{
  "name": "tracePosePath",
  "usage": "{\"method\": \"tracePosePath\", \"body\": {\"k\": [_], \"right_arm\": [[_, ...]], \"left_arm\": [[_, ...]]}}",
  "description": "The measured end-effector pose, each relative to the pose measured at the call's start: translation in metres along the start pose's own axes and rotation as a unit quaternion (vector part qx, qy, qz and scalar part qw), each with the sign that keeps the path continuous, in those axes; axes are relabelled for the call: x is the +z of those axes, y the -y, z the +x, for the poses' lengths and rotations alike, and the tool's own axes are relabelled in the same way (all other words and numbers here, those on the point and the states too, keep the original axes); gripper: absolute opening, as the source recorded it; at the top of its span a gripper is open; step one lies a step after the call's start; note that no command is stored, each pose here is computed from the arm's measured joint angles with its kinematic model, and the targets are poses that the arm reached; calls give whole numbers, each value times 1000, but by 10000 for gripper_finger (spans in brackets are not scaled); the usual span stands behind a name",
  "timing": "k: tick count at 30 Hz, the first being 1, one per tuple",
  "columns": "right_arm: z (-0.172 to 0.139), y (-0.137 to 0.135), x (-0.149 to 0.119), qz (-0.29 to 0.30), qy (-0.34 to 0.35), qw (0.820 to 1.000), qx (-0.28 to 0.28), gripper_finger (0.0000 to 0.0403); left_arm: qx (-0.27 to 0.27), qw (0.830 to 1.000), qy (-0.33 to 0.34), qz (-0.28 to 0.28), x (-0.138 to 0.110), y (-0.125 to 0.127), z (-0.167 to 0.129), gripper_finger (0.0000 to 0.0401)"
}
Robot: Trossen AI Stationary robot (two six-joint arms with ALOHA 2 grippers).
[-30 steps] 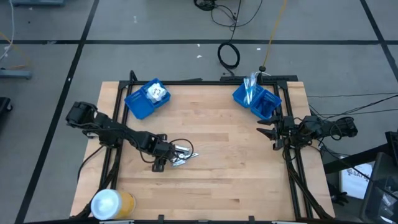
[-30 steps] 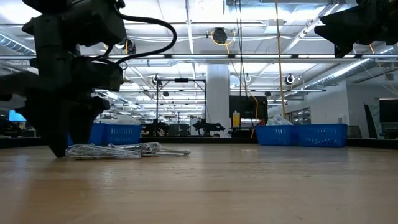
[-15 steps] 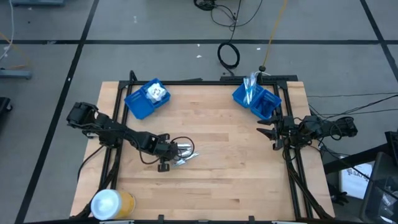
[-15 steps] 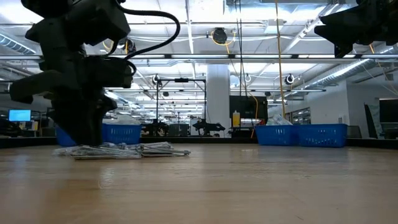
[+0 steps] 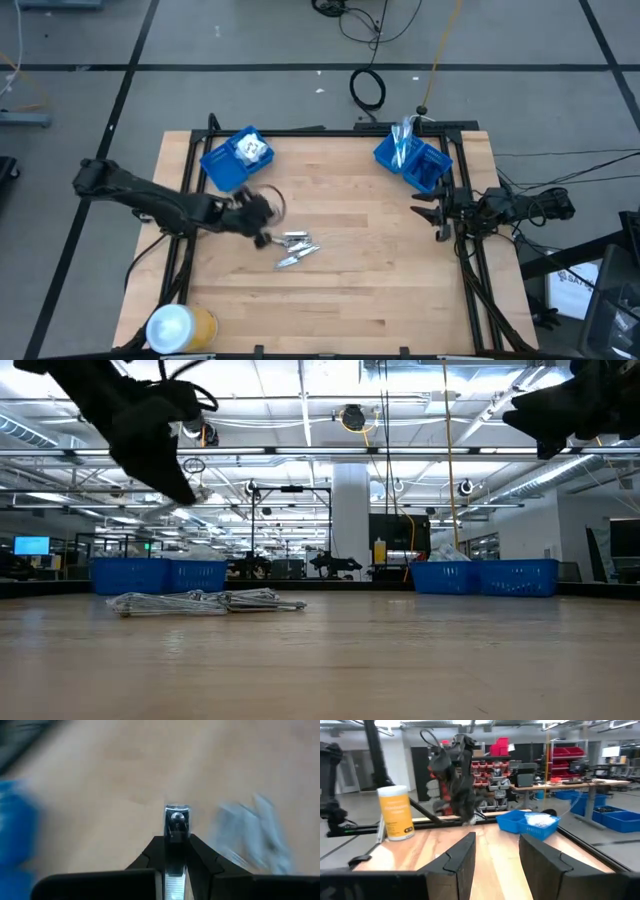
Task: Pick & Place Travel size toiletries
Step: Put the silver nail cutter into the left blue basket
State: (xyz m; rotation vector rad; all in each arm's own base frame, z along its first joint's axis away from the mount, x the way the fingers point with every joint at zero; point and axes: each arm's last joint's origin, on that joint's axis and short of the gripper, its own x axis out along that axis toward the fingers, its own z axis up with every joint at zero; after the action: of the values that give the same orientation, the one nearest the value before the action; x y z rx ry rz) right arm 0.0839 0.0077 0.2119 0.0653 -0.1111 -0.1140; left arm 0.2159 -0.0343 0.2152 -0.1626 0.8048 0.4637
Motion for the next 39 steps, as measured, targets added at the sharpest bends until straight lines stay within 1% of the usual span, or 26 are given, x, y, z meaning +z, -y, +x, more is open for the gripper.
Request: {"method": "tracePosePath", "body": {"k": [2, 4, 6, 8, 11, 15, 19, 23, 28, 32, 35, 39], "right_arm": [[0, 1, -1, -1, 3, 1000, -18, 139], [0, 1, 0, -1, 9, 1000, -27, 139], [0, 1, 2, -2, 17, 1000, -24, 139], [0, 1, 3, -1, 23, 999, -23, 139], [0, 1, 3, -2, 23, 999, -24, 139], [0, 1, 3, -3, 23, 999, -23, 139], [0, 1, 3, -3, 23, 999, -23, 139], [0, 1, 3, -3, 23, 999, -23, 139], [0, 1, 3, -4, 22, 999, -23, 139], [0, 1, 3, -4, 22, 999, -23, 139], [0, 1, 3, -4, 22, 999, -23, 139], [0, 1, 2, -6, 20, 1000, -24, 139]], "left_arm": [[62, 996, 24, -68, 2, -17, -11, 35], [109, 985, 29, -129, 0, -35, -20, 35], [145, 973, 20, -180, -3, -51, -26, 36], [185, 956, 15, -227, -7, -64, -30, 37], [249, 929, 18, -273, -10, -81, -32, 37], [306, 903, 22, -300, -9, -97, -28, 35], [340, 883, 12, -324, -6, -110, -21, 39], [368, 867, 1, -336, -8, -121, -7, 45], [359, 869, -11, -340, -16, -131, 18, 36], [349, 868, -14, -353, -24, -139, 30, 46], [361, 860, -25, -359, -29, -145, 33, 52], [376, 850, -37, -366, -35, -152, 34, 48]]}}
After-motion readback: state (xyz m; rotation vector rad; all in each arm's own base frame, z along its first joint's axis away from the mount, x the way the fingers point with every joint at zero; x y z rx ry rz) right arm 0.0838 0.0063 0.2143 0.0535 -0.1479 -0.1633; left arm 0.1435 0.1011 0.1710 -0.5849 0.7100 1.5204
